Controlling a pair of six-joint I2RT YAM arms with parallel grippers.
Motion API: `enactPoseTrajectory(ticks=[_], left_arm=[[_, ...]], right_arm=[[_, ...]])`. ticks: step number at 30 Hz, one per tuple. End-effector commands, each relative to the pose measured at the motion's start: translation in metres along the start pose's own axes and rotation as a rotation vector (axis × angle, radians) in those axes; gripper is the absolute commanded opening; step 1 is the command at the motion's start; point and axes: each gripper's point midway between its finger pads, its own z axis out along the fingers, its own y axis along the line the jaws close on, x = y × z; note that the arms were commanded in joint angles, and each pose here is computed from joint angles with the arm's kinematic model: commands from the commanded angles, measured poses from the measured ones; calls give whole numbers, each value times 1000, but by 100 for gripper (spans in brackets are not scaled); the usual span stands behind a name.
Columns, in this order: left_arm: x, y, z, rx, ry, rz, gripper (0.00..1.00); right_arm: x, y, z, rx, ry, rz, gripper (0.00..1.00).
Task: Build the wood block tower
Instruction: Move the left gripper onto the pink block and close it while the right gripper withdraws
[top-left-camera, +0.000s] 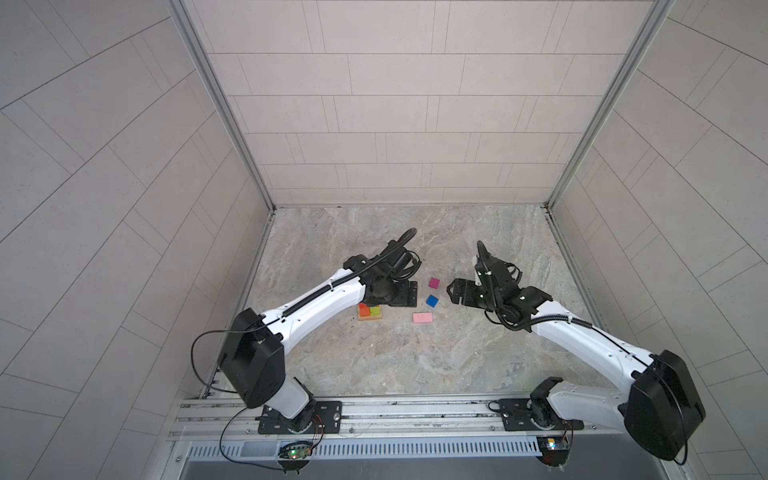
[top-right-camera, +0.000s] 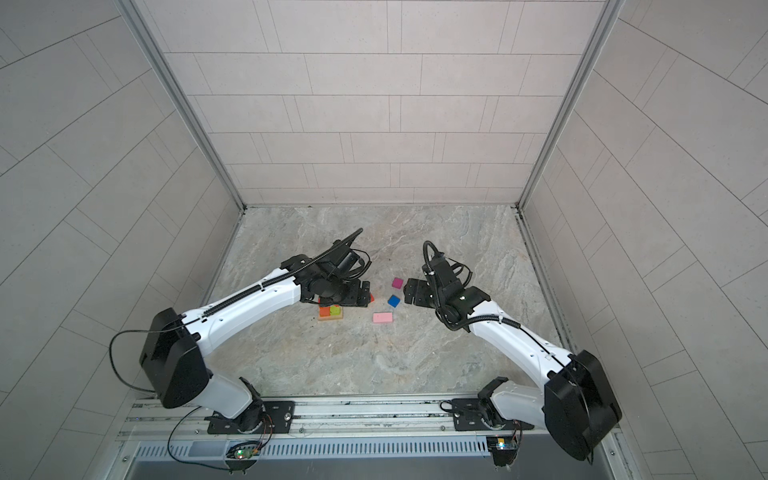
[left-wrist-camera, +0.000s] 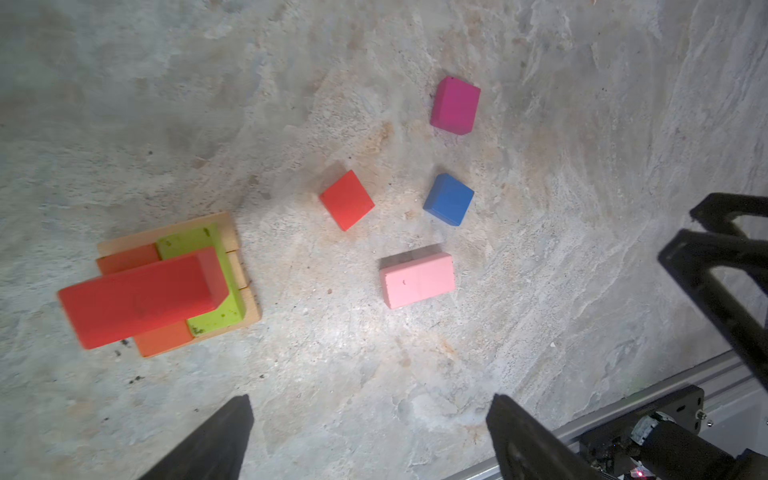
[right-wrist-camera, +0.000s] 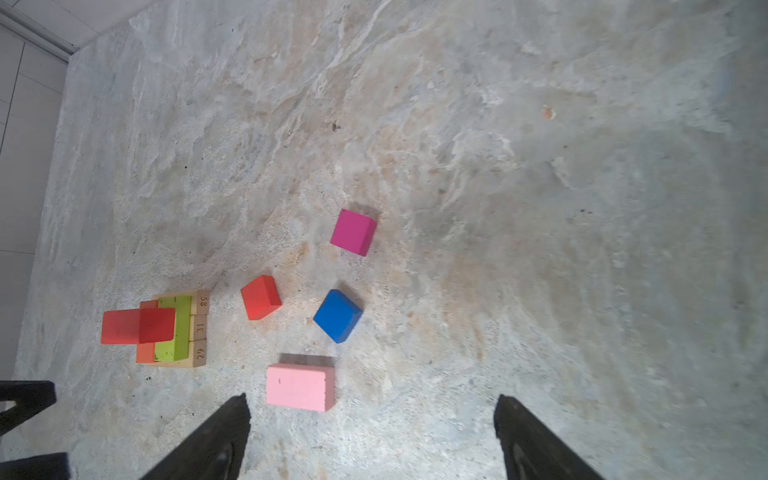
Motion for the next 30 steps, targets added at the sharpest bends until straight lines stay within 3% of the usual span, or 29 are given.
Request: enactPoseTrajectory(ticks=[1,4,16,30], left_arm=[[-11,-13,14,-19,-54,-31,96],[-9,-20,37,-25,-28,-71,95],[-1,-47,93,-99,5,-35,92],[14,-37,113,-196,50,-10,91]], right_arm=[[-2,-11,-12,-20,-9,-27,94],[-6,-11,-17,-53,5,-43,95],[-2,-25,-21,-93,57,3,95],[-1,-30,-22,-105,60,20,95]])
